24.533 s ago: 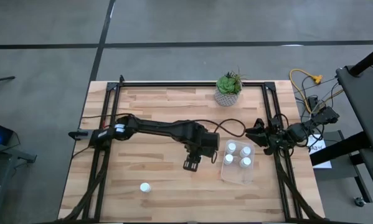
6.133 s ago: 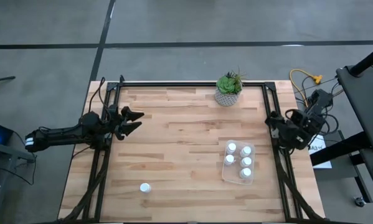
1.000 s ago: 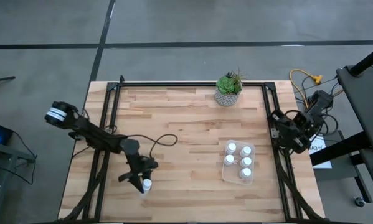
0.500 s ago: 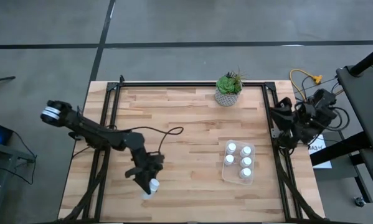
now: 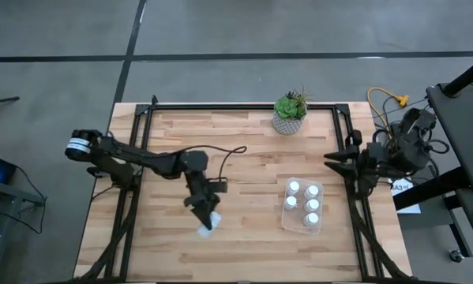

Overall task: Pick and place pill bottles into a basket
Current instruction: Put the white medicine bottle into the transparent bin

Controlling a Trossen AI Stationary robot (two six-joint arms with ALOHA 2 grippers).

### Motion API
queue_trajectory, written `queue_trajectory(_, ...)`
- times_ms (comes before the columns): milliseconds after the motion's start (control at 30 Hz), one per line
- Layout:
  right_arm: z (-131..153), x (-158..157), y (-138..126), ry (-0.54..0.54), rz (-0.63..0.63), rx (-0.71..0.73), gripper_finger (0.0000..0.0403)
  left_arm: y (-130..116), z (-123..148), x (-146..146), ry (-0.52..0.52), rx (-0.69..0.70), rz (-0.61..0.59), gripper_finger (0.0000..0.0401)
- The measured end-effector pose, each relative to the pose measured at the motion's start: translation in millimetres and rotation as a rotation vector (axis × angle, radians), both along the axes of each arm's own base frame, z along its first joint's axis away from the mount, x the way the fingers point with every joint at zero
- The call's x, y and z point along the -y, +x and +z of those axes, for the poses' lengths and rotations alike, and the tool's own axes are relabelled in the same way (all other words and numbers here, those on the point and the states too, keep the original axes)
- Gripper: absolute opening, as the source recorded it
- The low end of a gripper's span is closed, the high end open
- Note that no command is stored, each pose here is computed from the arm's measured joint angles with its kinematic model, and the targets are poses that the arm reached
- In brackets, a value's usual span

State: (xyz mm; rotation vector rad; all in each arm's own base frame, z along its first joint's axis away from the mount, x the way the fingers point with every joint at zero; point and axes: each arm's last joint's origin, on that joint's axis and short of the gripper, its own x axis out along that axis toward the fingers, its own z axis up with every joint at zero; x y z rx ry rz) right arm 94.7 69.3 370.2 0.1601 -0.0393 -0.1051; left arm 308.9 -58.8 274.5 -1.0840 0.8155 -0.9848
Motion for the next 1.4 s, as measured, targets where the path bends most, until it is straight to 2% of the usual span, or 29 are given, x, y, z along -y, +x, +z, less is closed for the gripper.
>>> queue_trajectory(167, 6.8, -11.3, 10.1, -0.001, 0.001, -0.031, 0.0146, 29.2, 9.2, -10.3, -0.018, 0.016, -0.058, 0.0159)
queue_trajectory(233, 7.4, -15.6, 14.2, -0.012, -0.002, -0.048, 0.0174, 42.2, 13.5, -15.4, -0.018, 0.033, -0.046, 0.0159)
queue_trajectory(433, 1.4, -23.4, 28.3, 0.065, -0.036, -0.096, 0.0258, 77.6, 28.7, -33.9, -0.008, 0.123, -0.001, 0.0159)
queue_trajectory(667, -6.0, -34.1, 46.4, 0.032, -0.001, -0.151, 0.0327, 111.9, 41.5, -48.6, -0.004, 0.183, 0.028, 0.0159)
queue_trajectory(967, -16.9, -38.4, 67.9, 0.042, 0.191, -0.241, 0.0327, 135.9, 50.0, -46.8, -0.006, 0.206, 0.017, 0.0159)
queue_trajectory(1167, -18.5, -36.4, 83.0, 0.015, 0.276, -0.28, 0.0327, 139.1, 44.2, -37.6, -0.019, 0.158, 0.005, 0.0158)
queue_trajectory(1400, -20.0, -34.7, 112.3, -0.044, 0.362, -0.332, 0.0327, 138.5, 43.6, -24.7, -0.022, 0.156, -0.022, 0.0157)
